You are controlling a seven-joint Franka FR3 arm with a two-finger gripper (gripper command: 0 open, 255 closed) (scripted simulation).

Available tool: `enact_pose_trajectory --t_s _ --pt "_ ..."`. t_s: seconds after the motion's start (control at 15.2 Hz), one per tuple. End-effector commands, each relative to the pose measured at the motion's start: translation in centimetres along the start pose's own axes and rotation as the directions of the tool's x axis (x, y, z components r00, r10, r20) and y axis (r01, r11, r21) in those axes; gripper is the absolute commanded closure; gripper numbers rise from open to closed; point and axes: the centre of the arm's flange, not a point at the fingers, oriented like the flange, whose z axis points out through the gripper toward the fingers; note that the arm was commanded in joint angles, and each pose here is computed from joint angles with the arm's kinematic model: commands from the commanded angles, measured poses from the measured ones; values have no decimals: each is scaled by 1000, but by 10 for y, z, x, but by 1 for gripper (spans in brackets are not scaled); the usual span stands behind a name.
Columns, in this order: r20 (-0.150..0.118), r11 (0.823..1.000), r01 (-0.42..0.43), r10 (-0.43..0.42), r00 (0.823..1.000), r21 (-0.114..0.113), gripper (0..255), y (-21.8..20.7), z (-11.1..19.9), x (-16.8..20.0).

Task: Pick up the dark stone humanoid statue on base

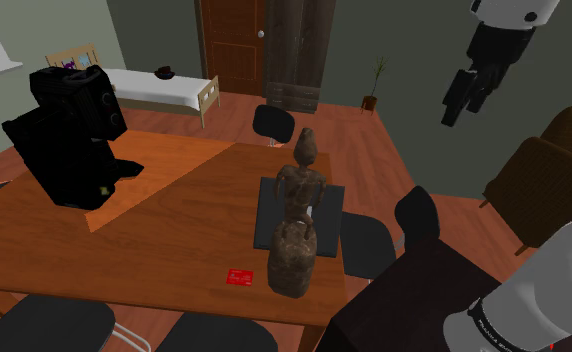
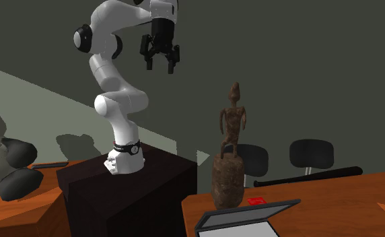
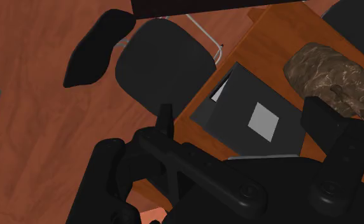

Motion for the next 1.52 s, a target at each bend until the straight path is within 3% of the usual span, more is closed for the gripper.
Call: enact_pose_trajectory --t_s 0.0,0.33,0.53,0.73,1.06,1.45 --pt "0 1000 0 0 1000 0 0 0 0 0" --pt "-74 982 182 -178 981 58 0 -30 33 31" --pt "-123 953 291 -279 952 86 0 -52 50 47" --pt "-175 912 396 -375 910 108 0 -76 66 62" --pt "-263 817 562 -518 814 130 0 -121 90 81" --pt "-370 665 735 -654 659 134 0 -180 112 96"
